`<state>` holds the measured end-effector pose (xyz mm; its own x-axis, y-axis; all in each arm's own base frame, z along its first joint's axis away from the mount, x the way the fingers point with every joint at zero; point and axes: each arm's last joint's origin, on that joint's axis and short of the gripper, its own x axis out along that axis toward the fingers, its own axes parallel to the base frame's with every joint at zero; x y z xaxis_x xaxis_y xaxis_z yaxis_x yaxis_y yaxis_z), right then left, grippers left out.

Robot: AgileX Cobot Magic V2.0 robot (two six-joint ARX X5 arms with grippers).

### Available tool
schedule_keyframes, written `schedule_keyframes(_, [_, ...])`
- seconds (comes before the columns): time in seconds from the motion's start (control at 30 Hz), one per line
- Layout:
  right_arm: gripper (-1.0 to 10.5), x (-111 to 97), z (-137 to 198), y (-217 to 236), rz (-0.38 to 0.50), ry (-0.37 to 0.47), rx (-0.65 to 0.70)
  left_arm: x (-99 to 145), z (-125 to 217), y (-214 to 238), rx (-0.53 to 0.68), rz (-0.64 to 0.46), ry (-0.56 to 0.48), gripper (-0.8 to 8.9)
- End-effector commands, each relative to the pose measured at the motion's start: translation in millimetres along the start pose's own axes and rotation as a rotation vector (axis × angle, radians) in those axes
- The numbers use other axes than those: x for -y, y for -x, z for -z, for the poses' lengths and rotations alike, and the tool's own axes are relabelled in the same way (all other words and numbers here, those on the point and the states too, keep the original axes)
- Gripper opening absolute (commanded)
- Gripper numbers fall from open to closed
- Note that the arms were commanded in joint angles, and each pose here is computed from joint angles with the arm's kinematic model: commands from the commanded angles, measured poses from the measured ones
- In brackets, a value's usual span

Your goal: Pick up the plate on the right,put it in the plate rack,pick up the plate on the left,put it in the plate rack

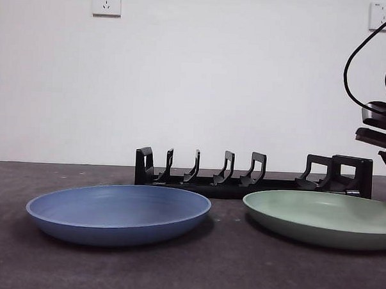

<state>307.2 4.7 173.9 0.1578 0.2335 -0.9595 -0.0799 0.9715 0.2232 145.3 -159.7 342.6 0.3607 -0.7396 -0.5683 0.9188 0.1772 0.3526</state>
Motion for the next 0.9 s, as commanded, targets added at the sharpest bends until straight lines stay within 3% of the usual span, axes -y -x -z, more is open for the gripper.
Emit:
schedule_keyframes(0.03, [-0.1,0,-1,-4,-0.008,0.006,-0.006,0,-1,0,0.007,-0.002,-0.015,5.98])
schedule_keyframes(0.2, [-0.1,-3,-2,3,-0.069,0.008,0.005,0,-1,0,0.000,0.002,-0.014,5.98])
schedule_keyframes(0.4, [-0.1,-14,-6,43,-0.121,0.031,0.079,2,0,0,-0.015,0.017,-0.074,5.98])
schedule_keyframes(0.63, [-0.1,-31,-4,105,-0.186,0.073,0.185,6,-3,-5,-0.059,-0.019,-0.236,5.98])
schedule_keyframes(0.9, [-0.1,-52,4,144,-0.280,0.124,0.186,11,-12,-27,-0.182,-0.139,-0.465,5.98])
